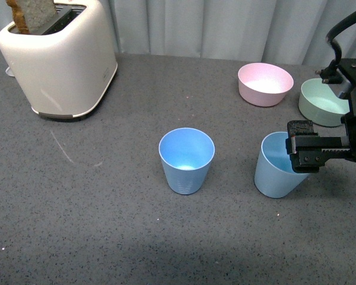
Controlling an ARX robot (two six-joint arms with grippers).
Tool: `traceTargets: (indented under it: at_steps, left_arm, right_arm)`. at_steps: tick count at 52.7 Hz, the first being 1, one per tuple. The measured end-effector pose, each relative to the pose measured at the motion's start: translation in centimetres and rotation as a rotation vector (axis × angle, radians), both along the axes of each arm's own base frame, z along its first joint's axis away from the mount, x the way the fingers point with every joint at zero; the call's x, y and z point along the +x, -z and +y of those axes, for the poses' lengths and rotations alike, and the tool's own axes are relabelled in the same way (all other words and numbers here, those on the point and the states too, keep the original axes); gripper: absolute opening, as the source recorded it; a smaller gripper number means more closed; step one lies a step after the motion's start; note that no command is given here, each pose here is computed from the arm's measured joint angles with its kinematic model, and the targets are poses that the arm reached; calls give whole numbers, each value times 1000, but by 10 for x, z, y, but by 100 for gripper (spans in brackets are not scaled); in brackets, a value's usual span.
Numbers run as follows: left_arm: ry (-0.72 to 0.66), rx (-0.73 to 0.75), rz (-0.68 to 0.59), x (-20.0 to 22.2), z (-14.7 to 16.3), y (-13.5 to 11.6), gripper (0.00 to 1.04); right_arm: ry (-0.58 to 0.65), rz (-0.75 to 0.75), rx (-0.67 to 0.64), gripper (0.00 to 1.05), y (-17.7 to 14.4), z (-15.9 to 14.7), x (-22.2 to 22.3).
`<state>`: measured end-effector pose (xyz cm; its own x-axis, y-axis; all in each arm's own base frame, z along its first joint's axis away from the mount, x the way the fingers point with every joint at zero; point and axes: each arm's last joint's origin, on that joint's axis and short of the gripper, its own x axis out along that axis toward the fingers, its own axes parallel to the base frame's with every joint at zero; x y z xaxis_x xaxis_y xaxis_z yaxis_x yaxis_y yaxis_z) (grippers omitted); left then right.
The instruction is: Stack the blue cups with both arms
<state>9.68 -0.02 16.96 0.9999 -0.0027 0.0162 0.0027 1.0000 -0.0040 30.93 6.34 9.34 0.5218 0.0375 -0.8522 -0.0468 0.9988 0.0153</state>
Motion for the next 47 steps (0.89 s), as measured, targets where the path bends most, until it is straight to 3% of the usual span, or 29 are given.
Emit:
traceTargets:
  at_steps: [6, 20, 24, 33, 47]
  left_arm:
    - [0, 0, 0, 0, 0, 0, 98]
    - [0, 0, 0, 0, 0, 0, 98]
    - [0, 0, 0, 0, 0, 0, 98]
    - [0, 0, 0, 0, 0, 0, 98]
    - [0, 0, 0, 0, 0, 0, 98]
  right_arm:
    - [3, 13, -1, 65, 4, 2, 2]
    - [24, 8, 20, 12, 3, 6, 4]
    - [31, 8, 31, 2, 2, 7, 4]
    - [30, -21, 93, 1, -15, 5, 3]
    - [-82, -130, 271, 1, -79, 21, 3]
